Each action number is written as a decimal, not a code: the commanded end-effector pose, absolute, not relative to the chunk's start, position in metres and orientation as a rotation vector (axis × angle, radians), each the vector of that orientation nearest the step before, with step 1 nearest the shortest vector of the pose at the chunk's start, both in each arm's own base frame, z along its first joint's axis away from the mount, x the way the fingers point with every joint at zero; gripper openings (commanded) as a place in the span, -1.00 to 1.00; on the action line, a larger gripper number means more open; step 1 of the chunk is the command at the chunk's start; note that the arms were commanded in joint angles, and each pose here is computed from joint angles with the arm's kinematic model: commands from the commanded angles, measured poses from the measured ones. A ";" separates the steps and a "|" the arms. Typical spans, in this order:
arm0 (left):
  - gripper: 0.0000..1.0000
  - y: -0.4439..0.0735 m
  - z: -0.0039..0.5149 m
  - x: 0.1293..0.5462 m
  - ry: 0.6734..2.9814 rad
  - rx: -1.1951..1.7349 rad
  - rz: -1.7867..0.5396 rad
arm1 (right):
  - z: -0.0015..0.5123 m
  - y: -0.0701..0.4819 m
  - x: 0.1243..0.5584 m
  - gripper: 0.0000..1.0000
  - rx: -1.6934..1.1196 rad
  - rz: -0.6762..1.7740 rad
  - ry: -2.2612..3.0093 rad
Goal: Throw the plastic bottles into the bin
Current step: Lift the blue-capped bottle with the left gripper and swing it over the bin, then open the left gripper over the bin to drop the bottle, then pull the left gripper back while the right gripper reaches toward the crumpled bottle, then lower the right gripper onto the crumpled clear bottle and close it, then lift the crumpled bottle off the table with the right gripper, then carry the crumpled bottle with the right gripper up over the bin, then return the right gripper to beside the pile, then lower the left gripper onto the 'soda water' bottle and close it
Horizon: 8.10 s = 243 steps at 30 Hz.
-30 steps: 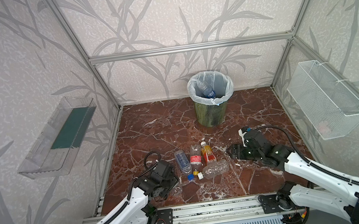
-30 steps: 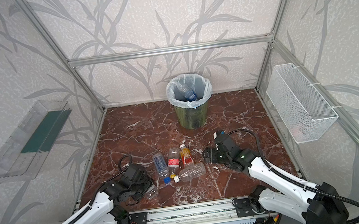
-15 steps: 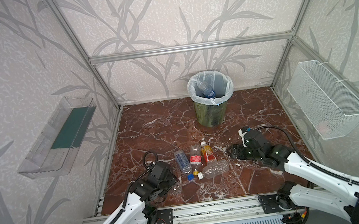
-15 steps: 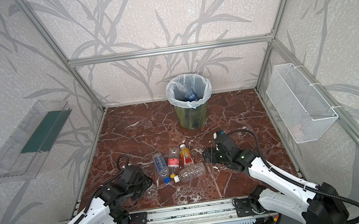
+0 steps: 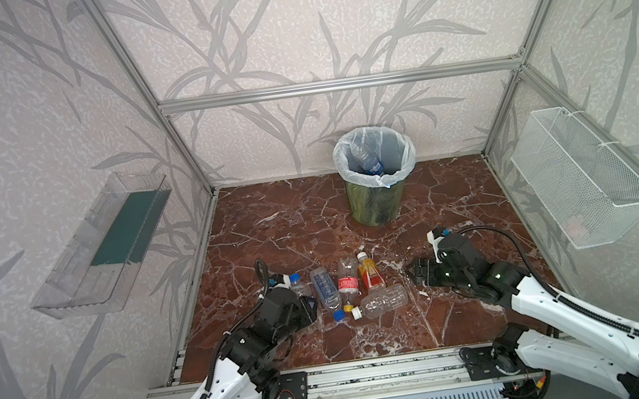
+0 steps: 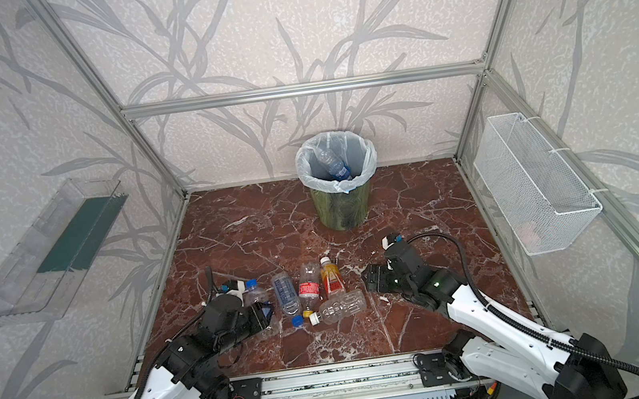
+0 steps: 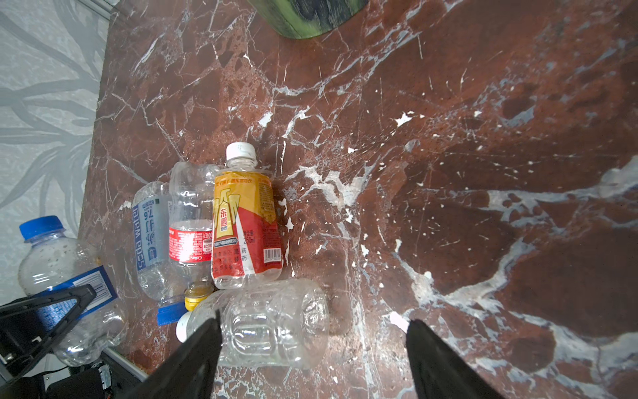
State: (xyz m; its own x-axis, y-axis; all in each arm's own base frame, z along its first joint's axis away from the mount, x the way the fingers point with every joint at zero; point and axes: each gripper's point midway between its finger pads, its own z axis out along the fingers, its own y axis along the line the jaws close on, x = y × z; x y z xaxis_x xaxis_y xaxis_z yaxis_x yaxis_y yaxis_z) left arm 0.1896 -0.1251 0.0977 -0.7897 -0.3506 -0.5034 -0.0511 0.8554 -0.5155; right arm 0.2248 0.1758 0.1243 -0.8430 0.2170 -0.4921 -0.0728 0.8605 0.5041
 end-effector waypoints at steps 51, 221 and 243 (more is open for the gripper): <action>0.96 -0.105 0.216 0.251 2.281 -0.330 -0.440 | 0.122 0.196 0.193 0.67 0.244 0.753 2.582; 0.95 -0.095 0.153 0.228 2.395 -0.508 -0.549 | 0.153 0.158 0.241 0.80 0.258 0.750 2.434; 0.93 -0.131 0.110 0.230 2.515 -0.507 -0.634 | 0.126 0.184 0.229 0.78 0.208 0.774 2.490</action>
